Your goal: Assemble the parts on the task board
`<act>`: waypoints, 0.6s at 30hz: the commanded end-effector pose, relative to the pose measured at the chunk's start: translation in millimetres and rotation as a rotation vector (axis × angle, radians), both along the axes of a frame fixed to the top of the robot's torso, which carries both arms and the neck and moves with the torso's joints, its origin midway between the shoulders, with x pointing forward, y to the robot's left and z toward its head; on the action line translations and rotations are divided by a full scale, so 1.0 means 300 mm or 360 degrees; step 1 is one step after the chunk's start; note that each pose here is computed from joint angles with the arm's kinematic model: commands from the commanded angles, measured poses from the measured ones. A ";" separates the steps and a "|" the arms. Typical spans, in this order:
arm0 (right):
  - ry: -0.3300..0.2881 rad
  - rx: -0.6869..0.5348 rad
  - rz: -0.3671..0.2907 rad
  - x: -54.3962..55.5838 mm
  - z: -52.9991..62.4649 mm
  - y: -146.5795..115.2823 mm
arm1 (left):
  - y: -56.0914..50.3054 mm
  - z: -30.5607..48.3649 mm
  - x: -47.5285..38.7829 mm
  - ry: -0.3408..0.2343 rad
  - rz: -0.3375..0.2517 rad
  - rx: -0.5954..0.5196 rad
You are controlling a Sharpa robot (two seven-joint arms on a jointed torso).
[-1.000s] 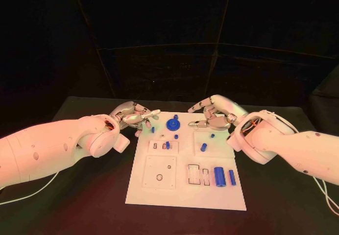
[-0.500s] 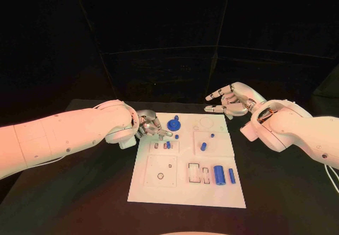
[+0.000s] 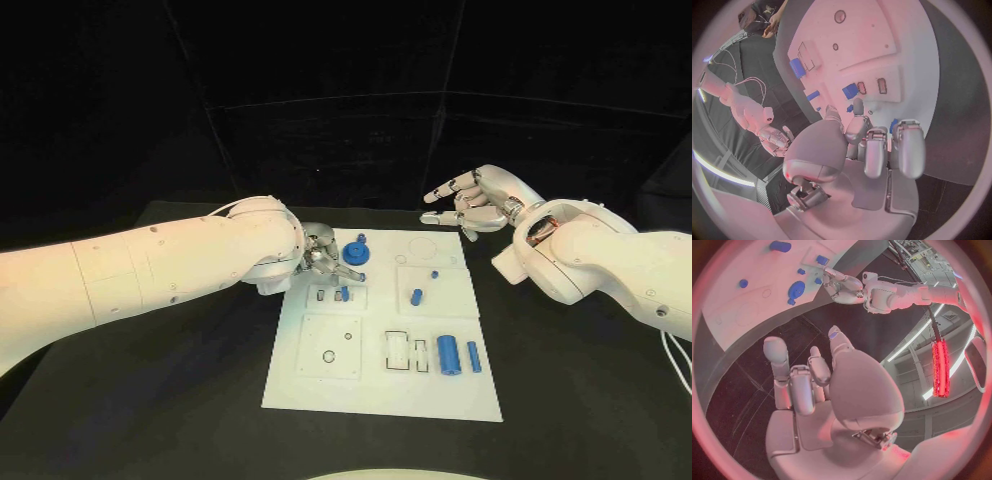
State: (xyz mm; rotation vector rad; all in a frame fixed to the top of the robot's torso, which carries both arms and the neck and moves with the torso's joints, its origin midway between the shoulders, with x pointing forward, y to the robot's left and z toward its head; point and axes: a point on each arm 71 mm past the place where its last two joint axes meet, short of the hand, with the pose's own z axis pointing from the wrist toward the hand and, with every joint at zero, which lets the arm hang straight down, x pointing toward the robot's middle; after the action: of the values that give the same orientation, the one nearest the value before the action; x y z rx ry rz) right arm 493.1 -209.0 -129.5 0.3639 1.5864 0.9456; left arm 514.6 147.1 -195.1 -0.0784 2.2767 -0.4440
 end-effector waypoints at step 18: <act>0.0042 -0.0033 0.0007 0.008 -0.005 0.018 | -0.043 -0.013 0.006 0.0085 -0.0115 0.0169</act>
State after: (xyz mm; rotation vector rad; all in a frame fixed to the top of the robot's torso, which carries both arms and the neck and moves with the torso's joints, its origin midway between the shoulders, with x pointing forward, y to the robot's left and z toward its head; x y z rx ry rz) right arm 495.4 -205.0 -131.9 0.3724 1.6098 0.9327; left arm 516.9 134.0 -198.6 0.0128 2.3339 -0.3881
